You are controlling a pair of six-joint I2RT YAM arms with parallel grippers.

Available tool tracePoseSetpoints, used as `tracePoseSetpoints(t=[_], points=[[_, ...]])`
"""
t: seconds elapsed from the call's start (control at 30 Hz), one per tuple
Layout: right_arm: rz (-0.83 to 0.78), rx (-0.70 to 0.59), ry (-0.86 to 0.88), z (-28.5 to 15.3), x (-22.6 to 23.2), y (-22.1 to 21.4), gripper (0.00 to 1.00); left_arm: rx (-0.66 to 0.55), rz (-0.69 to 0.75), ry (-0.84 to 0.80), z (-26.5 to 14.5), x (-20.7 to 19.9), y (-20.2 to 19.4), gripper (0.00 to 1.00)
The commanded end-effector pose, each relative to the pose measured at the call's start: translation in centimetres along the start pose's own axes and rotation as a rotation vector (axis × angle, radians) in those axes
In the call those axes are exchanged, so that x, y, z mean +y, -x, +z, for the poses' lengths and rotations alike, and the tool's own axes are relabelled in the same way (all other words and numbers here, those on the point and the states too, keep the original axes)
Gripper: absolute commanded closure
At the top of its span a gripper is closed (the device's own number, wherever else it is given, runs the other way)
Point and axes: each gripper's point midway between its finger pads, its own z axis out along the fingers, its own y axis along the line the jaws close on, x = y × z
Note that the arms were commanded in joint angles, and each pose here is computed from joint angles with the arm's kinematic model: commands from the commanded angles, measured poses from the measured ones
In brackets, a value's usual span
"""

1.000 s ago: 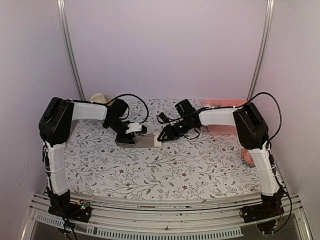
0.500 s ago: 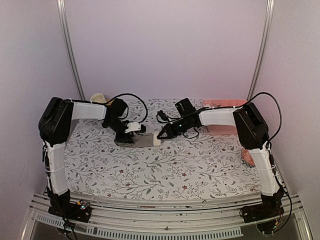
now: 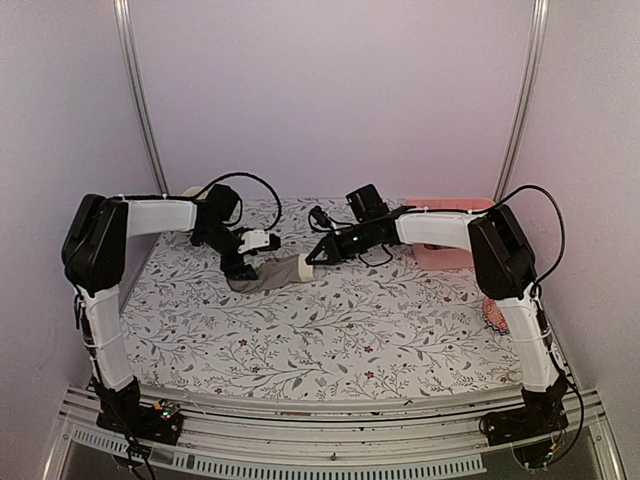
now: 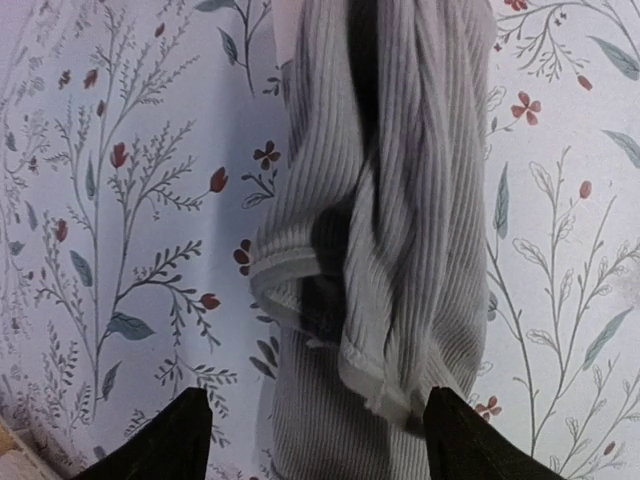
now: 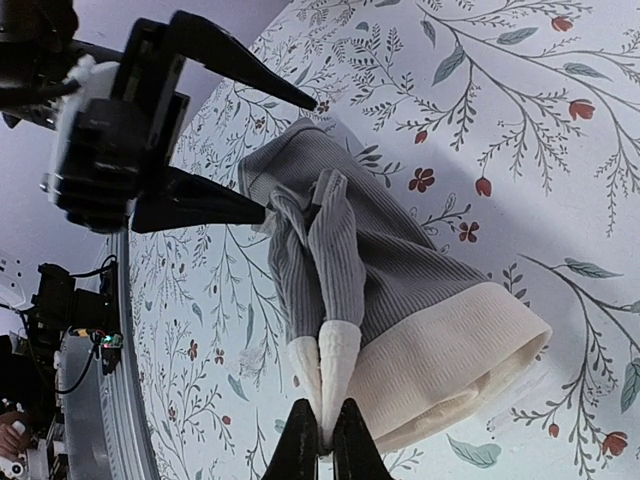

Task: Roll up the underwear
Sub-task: Fold the underwear at the center of the board.

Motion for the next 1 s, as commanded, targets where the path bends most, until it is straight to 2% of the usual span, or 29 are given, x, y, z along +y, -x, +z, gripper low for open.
tracePoseSetpoints(t=[0.0, 0.1, 0.3, 0.47, 0.73, 0.77, 0.97], points=[[0.039, 0.003, -0.017, 0.7, -0.8, 0.2, 0.98, -0.081, 0.023, 0.077, -4.8, 1.5, 1.9, 0.21], [0.05, 0.002, -0.03, 1.0, -1.2, 0.4, 0.98, -0.1, 0.048, 0.094, -5.8, 1.7, 2.7, 0.12], [0.067, 0.006, -0.057, 1.8, -2.5, 0.4, 0.98, -0.118, 0.053, 0.112, -6.1, 2.0, 4.1, 0.08], [0.098, 0.0, -0.075, 2.0, -3.8, 0.4, 0.97, -0.128, 0.09, 0.162, -4.1, 0.8, 6.1, 0.15], [0.135, 0.013, -0.084, 1.9, -5.0, -0.2, 0.97, -0.104, 0.059, 0.263, -1.4, 2.7, 8.2, 0.24], [0.136, 0.014, -0.086, 1.8, -5.1, -0.2, 0.97, -0.08, 0.052, 0.249, 0.1, 2.5, 7.5, 0.25], [0.138, 0.013, -0.088, 1.7, -5.6, -0.2, 0.96, -0.02, 0.028, 0.257, 2.6, 2.8, 6.0, 0.29]])
